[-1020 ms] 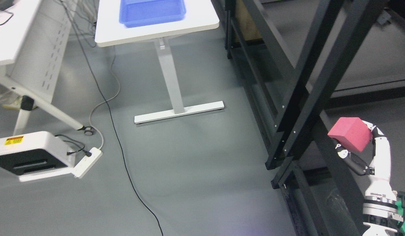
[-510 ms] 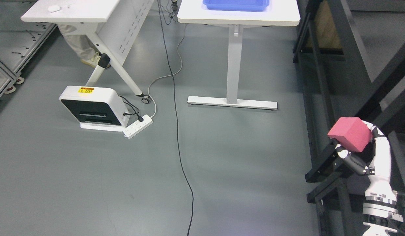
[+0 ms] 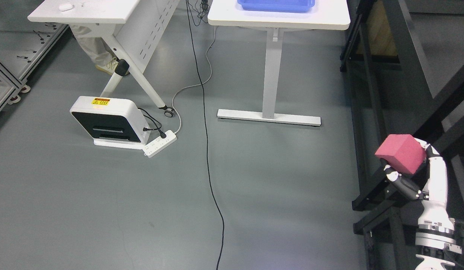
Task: Pick pink block from left shelf to tray
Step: 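Turn and drive toward the table with the blue tray, holding the cube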
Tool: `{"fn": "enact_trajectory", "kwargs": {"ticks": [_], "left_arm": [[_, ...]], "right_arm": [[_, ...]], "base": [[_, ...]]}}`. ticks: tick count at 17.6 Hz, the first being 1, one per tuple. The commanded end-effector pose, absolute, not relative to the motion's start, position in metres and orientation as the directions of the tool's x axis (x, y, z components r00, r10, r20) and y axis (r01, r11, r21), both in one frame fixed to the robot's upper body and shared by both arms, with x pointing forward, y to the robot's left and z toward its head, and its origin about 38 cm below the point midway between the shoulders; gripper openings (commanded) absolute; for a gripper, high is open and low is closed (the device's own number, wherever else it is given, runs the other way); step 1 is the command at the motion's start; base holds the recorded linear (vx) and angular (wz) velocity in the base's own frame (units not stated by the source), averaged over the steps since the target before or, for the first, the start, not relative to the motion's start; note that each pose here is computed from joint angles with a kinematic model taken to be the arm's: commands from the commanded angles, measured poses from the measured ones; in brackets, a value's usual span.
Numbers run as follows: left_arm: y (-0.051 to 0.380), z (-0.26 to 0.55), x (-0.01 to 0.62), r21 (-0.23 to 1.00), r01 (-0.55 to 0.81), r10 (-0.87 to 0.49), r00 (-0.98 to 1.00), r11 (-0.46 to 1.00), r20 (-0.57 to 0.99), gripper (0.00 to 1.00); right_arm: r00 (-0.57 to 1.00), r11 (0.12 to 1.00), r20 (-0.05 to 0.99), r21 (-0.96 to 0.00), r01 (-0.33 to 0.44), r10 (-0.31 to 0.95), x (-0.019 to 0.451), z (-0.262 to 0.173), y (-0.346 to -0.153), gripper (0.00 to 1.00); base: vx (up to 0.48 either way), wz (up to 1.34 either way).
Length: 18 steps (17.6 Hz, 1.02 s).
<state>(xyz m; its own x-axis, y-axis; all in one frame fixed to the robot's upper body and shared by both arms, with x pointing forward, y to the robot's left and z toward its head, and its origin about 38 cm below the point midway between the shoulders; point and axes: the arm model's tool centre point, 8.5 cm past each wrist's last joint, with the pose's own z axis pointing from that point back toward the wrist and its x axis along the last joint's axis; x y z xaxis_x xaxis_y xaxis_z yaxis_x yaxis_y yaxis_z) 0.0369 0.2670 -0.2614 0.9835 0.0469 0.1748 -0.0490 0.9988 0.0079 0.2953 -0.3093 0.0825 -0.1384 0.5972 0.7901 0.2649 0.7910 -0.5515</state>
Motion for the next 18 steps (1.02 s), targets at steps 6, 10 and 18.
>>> {"fn": "enact_trajectory", "kwargs": {"ticks": [6, 10, 18], "left_arm": [[0.2784, -0.2606, 0.0315, 0.027, -0.048, 0.042, 0.984, 0.999, 0.173, 1.0], [0.2784, -0.2606, 0.0315, 0.027, -0.048, 0.042, 0.984, 0.999, 0.173, 1.0], [0.2784, -0.2606, 0.0315, 0.027, -0.048, 0.042, 0.984, 0.999, 0.173, 1.0]], "right_arm": [[-0.142, 0.784, 0.781, -0.565, 0.257, 0.609, 0.2959, 0.084, -0.3122, 0.04], [-0.142, 0.784, 0.78, -0.565, 0.258, 0.609, 0.2958, 0.084, -0.3127, 0.04], [-0.141, 0.784, 0.781, -0.565, 0.256, 0.609, 0.2955, 0.0835, -0.3122, 0.04]], "base": [[0.055, 0.15], [0.121, 0.37], [0.248, 0.19]]}}
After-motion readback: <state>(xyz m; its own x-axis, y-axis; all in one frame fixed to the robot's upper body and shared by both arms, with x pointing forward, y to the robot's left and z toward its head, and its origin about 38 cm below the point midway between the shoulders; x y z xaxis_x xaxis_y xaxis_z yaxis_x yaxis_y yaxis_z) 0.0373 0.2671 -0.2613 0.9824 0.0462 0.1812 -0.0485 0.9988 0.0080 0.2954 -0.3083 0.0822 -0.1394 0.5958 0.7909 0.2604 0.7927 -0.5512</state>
